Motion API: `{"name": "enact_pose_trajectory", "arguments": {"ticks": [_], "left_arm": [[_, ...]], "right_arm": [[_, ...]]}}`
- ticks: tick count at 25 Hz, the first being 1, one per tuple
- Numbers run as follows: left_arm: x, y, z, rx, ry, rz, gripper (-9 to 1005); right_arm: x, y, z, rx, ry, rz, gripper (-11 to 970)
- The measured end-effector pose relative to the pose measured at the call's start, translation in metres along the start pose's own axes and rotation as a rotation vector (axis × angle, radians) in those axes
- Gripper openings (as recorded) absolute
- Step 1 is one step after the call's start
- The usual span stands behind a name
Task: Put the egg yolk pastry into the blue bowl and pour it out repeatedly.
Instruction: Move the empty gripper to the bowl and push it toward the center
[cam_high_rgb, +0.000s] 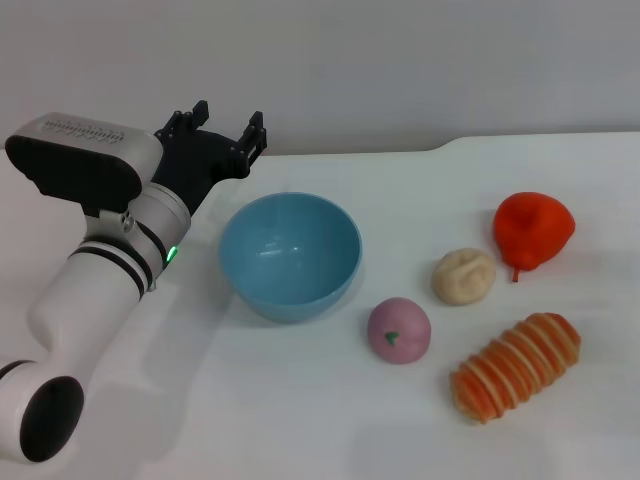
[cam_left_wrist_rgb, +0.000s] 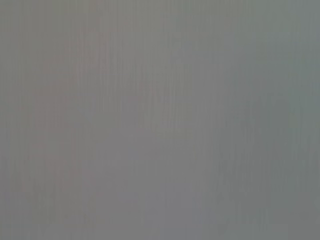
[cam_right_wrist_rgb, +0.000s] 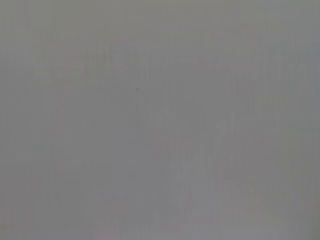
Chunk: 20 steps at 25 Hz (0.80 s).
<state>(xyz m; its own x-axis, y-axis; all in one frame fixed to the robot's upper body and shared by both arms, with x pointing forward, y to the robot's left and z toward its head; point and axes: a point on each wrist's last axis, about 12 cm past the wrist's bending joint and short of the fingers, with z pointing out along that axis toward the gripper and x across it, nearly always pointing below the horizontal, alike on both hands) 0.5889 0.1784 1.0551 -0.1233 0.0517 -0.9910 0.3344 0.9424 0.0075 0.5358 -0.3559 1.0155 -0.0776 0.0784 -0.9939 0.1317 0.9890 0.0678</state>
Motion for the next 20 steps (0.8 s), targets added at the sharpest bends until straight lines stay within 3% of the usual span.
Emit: {"name": "enact_pose_trajectory", "arguments": {"ticks": [20], "left_arm": [[-0.0089, -0.0007, 0.0007, 0.006, -0.012, -0.03, 682]], "right_arm": [[0.0014, 0.0005, -0.0014, -0.001, 0.002, 0.009, 735]]}}
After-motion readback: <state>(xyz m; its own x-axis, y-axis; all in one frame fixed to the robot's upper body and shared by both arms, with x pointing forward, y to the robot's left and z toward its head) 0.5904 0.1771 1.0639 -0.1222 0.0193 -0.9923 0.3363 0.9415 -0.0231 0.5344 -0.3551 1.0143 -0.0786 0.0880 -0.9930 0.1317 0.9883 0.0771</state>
